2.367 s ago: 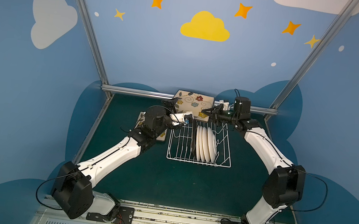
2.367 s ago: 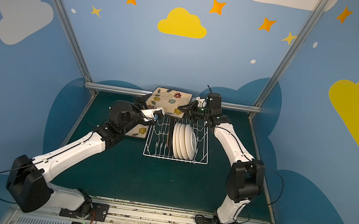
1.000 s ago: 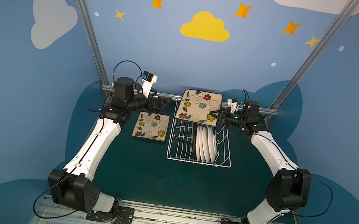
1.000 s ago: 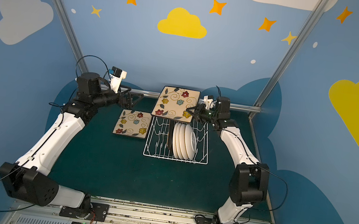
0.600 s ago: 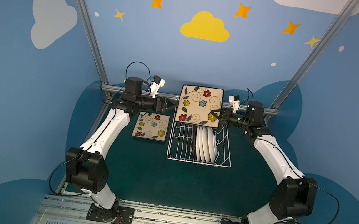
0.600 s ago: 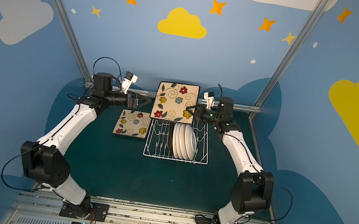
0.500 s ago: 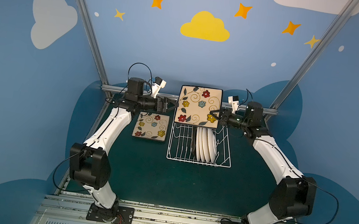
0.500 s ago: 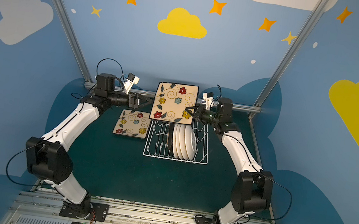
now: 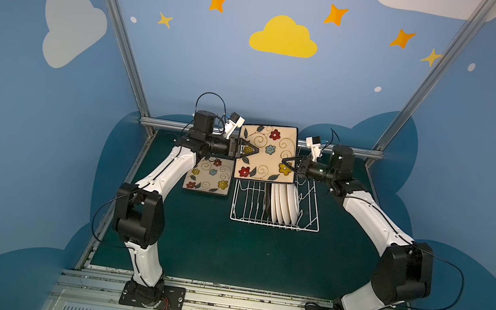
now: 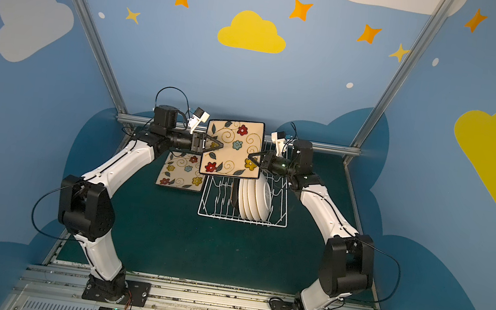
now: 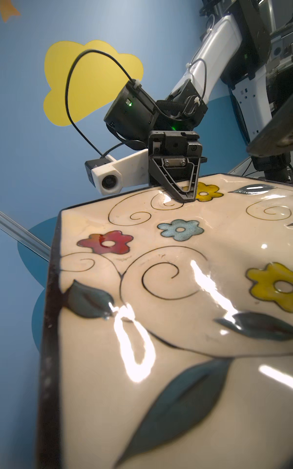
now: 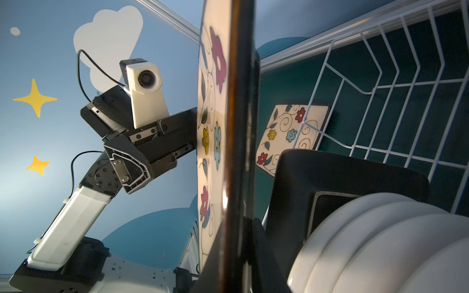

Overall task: Unload the plates from the dish rack
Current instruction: Pick up a plate from the dish rack.

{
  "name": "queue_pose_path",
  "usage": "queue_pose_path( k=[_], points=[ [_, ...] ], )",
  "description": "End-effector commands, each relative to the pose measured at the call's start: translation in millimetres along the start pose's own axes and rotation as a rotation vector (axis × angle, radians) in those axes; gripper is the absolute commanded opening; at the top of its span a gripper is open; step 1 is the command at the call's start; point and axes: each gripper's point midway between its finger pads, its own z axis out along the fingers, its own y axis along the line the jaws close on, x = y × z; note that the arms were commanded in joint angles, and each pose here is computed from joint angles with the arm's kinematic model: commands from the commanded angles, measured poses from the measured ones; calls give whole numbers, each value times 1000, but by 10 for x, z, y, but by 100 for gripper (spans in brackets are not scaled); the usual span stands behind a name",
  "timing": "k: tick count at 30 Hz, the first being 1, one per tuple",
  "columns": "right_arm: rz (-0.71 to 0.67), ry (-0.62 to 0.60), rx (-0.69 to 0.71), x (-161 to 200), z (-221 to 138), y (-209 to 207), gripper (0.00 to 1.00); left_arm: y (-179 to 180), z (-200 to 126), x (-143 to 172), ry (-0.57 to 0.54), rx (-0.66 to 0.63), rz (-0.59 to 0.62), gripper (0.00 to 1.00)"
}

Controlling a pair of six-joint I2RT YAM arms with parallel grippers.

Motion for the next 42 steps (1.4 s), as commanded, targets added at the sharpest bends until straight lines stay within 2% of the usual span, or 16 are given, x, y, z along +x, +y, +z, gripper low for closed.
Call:
queue_pose_path(
  k=[1, 5, 18, 24, 33, 38, 42],
  points=[
    [-274, -128, -190, -318, -274, 861, 0, -189, 63, -24, 22, 87, 33, 90],
    [-270, -132, -187, -324, -261, 835, 0, -238, 108, 44, 46, 124, 20, 79],
    [-270, -125, -180, -264, -262, 767, 0, -317, 137, 52, 48, 158, 15, 34],
    [-245, -104, -179, -236, -231, 712, 0, -331, 136, 4, 27, 160, 13, 4],
    [-212, -78, -154, -240, -204, 653, 2, -328, 119, -59, -8, 137, 9, 3],
    [-187, -82, -129, -278, -217, 616, 26, -332, 99, -106, -25, 120, 13, 3],
    [-156, -66, -104, -289, -248, 576, 39, -343, 77, -126, -30, 118, 12, 3]
  ],
)
